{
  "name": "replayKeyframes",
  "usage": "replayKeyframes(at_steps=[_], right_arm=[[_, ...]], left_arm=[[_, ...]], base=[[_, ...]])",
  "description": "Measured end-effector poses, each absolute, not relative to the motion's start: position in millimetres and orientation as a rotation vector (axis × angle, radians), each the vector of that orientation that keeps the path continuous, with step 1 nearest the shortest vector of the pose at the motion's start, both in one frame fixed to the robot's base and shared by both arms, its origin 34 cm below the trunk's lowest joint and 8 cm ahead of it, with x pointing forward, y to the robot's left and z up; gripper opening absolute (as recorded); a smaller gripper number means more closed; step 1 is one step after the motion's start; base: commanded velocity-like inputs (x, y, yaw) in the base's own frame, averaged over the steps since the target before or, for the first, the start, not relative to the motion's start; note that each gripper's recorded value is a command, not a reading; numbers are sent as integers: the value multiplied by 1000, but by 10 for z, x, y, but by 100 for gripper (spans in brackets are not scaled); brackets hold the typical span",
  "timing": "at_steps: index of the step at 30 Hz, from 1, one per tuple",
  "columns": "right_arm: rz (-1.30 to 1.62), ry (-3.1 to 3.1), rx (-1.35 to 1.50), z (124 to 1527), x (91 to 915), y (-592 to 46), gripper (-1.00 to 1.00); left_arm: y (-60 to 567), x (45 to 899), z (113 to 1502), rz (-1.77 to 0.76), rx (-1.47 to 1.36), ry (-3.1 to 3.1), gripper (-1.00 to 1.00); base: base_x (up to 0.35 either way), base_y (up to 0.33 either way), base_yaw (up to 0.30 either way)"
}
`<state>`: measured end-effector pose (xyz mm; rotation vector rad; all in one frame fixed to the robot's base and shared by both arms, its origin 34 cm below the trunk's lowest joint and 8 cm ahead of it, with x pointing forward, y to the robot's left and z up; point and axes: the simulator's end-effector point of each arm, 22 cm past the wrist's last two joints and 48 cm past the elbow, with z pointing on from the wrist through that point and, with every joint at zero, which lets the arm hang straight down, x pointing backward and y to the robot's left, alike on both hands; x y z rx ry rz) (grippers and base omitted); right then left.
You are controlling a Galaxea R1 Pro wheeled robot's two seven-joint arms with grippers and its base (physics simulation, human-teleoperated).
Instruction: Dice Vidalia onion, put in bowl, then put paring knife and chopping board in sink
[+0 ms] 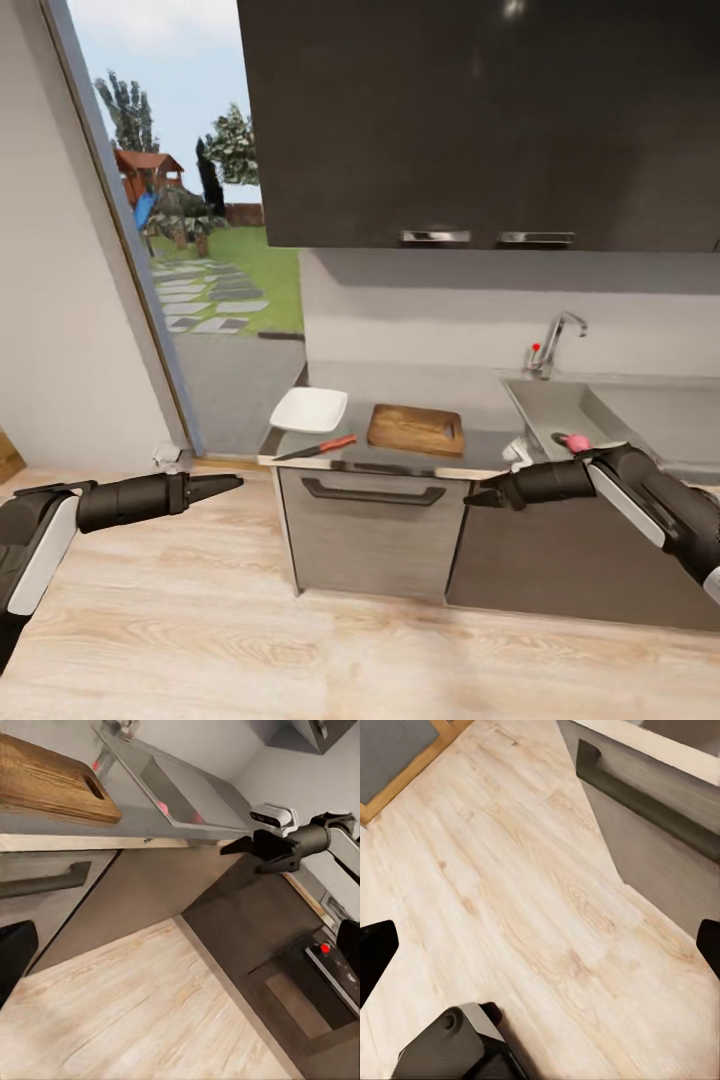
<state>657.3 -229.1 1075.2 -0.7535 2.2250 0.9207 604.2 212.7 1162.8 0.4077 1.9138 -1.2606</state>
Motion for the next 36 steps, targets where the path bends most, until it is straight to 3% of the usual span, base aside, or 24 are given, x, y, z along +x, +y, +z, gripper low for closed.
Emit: replayKeyframes(at_steps=[25, 36], right_arm=[[824, 2297, -1158, 10386, 6002, -1746, 100], [746, 2366, -1231, 10131, 5849, -1670, 100]], left_arm=[[2152, 6092, 11463, -1265, 392, 1946, 100], [2147, 6112, 11390, -1270, 386, 1958, 100]], base=[[340, 2, 181], [315, 143, 180]])
